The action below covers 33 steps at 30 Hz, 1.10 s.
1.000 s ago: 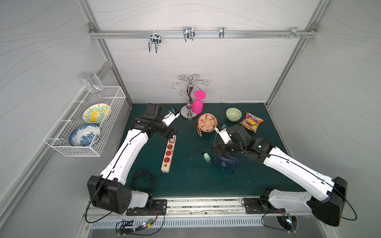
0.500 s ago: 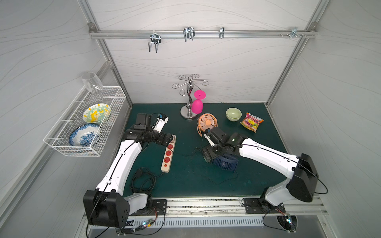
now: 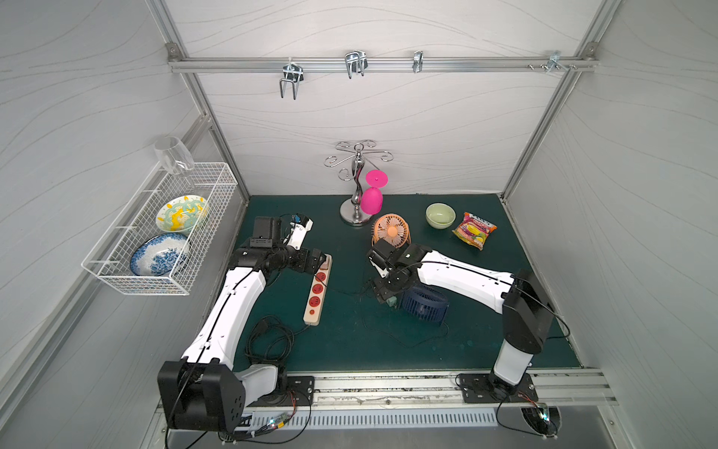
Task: Plug the desk fan into the power strip
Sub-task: Pick up the plug from the center of the board.
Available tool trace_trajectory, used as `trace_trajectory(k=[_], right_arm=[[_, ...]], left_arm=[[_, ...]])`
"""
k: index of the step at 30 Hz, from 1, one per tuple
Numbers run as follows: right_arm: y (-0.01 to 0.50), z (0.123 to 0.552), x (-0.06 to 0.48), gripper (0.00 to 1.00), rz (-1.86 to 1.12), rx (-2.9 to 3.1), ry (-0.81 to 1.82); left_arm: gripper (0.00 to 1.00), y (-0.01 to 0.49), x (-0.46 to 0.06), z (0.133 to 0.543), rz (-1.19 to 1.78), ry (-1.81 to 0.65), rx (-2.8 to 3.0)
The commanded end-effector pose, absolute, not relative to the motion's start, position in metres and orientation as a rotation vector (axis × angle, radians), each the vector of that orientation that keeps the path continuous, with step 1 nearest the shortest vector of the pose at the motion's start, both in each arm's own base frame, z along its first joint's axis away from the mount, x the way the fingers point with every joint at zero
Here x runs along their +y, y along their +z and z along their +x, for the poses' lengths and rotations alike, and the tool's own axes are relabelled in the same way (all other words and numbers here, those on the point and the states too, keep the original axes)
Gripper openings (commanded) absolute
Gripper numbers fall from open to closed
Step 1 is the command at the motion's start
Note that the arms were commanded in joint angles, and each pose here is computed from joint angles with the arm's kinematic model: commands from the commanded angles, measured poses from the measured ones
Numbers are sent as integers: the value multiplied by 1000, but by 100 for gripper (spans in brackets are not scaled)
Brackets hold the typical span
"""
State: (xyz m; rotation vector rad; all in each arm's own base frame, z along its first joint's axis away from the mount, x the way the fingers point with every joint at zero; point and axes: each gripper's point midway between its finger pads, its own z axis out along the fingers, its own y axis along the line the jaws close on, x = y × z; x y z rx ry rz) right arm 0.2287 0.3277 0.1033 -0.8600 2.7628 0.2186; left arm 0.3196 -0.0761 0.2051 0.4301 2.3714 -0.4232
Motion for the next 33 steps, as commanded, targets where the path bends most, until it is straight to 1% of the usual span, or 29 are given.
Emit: trace_trajectory(k=[1,2,6,9,13,17,28,33], right_arm=[[92,222,325,66,-908,2825,159],[89,222,326,64,-915,2833,150],[77,227,315,63,-877,2890,61],[71,227,311,59,-847,2913,46],[64,231,304,58,-817,2950,33],[57,231,302,54,-804,2967,24],[45,229,296,53,-817,3024,-24],[42,224,306,42,-882,3009,14]], left_arm=[[100,223,-74,326,415,-409,2303],[100,222,-74,326,413,-407,2300],[100,226,-74,326,396,-436,2290],[100,223,-71,326,389,-420,2296],[100,225,-74,326,382,-455,2284],[100,224,-69,328,371,-421,2292],[100,227,-69,329,355,-453,2280],[100,224,-67,330,349,-435,2284]])
